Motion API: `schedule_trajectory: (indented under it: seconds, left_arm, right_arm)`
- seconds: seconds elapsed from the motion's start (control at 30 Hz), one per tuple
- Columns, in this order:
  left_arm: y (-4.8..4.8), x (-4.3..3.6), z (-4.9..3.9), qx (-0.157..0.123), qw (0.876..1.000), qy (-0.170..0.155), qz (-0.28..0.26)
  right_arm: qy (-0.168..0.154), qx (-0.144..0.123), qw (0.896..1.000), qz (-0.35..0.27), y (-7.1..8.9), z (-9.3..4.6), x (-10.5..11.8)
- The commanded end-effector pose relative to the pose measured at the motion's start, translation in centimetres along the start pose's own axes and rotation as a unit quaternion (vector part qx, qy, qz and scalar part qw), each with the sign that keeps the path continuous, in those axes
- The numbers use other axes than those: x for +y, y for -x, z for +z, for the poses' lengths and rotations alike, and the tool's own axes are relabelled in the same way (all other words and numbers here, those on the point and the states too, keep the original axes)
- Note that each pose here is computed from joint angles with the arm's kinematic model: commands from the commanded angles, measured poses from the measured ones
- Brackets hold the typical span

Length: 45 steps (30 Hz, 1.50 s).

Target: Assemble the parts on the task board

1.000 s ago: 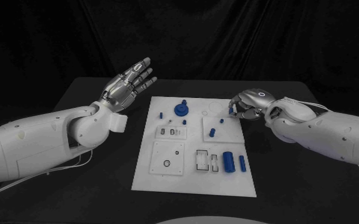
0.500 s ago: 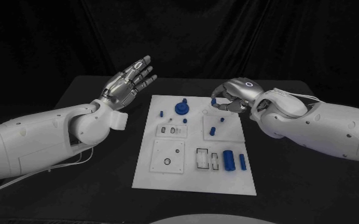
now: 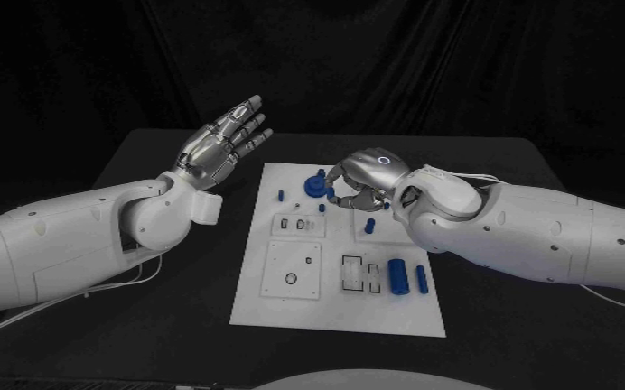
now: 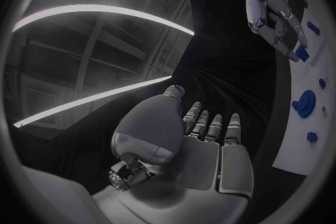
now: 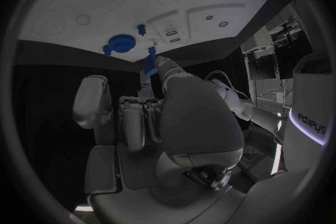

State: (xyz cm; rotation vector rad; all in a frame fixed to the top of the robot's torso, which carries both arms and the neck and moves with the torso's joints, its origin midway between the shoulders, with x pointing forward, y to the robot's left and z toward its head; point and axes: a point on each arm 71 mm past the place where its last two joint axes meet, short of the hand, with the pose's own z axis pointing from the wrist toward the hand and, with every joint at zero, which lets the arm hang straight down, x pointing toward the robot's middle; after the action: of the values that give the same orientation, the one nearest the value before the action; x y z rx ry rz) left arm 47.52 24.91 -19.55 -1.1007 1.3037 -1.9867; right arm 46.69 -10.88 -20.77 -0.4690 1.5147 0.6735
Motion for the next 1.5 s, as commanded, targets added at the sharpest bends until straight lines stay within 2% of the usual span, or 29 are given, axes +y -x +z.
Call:
schedule_trajectory:
  seconds: [0.03,0.2,0.6,1.5]
  left_arm:
    - [-0.15,-0.06,0.05,0.004,1.0,-0.014,-0.004]
    - [-0.16,0.11,0.0,0.004,1.0,-0.013,-0.004]
    - [-0.15,0.22,-0.07,0.004,1.0,-0.013,-0.006]
    - [-0.19,0.47,-0.04,0.005,1.0,-0.011,-0.008]
  right_arm:
    - [-0.013,0.015,1.0,-0.018,-0.6,0.3,0.1]
    - [-0.003,0.026,1.0,-0.017,-1.5,1.2,1.2]
    - [0.001,0.046,0.999,-0.013,-3.1,1.8,2.1]
    - [-0.002,0.066,0.998,-0.015,-4.5,2.5,2.1]
